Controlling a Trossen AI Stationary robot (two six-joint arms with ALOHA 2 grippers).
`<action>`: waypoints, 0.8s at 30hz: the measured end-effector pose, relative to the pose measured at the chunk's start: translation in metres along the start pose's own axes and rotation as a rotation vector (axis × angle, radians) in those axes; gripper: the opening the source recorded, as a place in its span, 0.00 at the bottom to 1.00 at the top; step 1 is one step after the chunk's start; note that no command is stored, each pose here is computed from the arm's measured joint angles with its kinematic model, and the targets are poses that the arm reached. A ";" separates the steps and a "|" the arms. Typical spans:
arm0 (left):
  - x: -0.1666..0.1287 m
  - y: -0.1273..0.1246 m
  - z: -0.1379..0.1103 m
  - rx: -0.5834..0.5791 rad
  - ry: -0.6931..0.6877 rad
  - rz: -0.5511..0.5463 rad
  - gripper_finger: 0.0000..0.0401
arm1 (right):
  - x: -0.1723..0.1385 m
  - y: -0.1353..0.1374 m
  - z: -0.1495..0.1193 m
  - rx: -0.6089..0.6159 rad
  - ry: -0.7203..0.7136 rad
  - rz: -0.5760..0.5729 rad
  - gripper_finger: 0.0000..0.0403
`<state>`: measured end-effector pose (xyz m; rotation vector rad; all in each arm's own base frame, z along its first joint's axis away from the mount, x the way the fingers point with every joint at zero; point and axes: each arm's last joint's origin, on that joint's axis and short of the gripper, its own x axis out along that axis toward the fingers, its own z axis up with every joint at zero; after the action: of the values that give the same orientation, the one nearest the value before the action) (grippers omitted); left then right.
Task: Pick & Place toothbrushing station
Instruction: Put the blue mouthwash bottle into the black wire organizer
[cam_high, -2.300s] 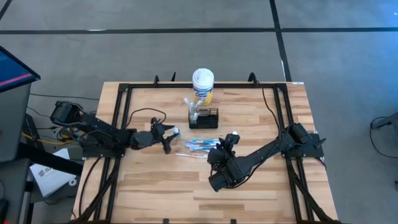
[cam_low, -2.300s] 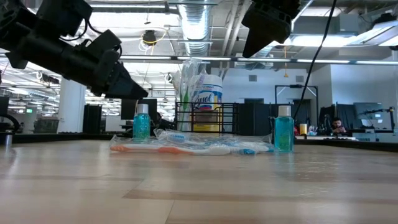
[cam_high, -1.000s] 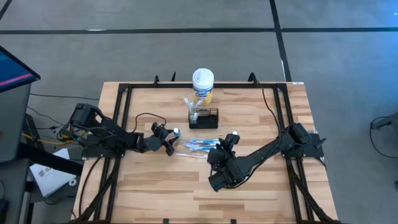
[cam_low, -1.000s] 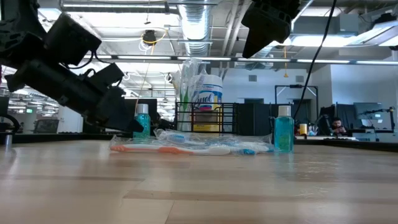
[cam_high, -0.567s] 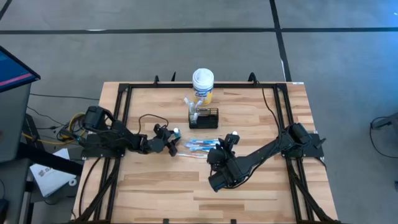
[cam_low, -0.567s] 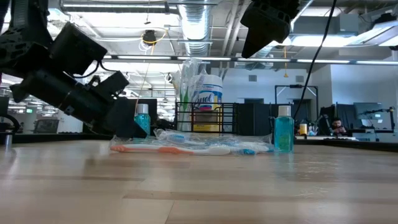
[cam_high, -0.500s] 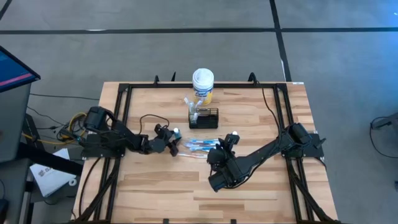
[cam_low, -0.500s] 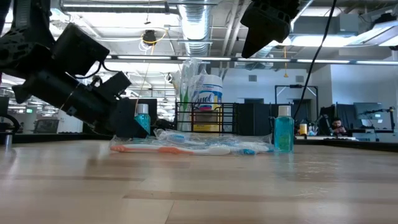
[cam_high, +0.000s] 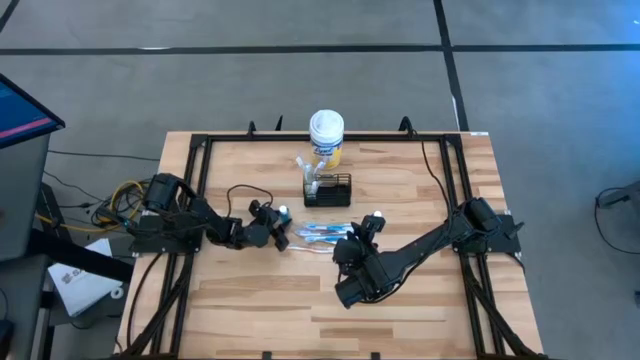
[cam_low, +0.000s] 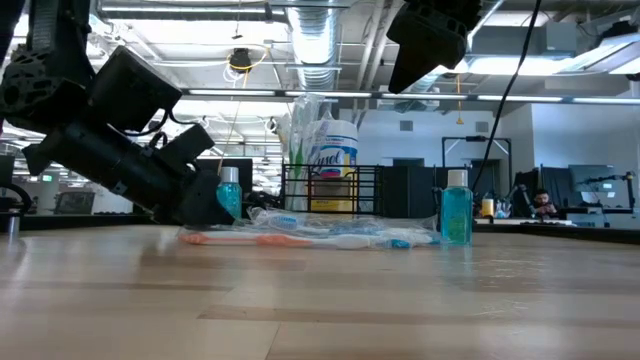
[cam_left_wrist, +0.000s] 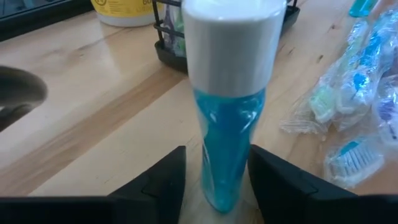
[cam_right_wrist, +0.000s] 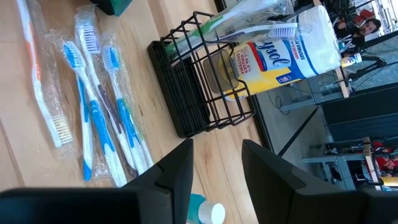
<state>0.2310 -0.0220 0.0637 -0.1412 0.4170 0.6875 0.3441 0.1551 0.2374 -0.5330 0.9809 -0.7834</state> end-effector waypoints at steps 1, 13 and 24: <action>0.000 0.000 0.000 0.000 0.000 -0.001 0.37 | 0.000 0.000 0.000 0.000 0.000 0.000 0.31; 0.000 -0.001 0.000 0.003 0.003 -0.019 0.11 | 0.000 0.000 0.000 0.000 0.000 0.000 0.31; -0.001 -0.002 0.003 0.010 0.019 -0.069 0.11 | 0.000 0.000 0.001 -0.008 -0.011 -0.006 0.31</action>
<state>0.2324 -0.0238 0.0670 -0.1520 0.4318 0.6161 0.3450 0.1550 0.2376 -0.5471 0.9734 -0.7815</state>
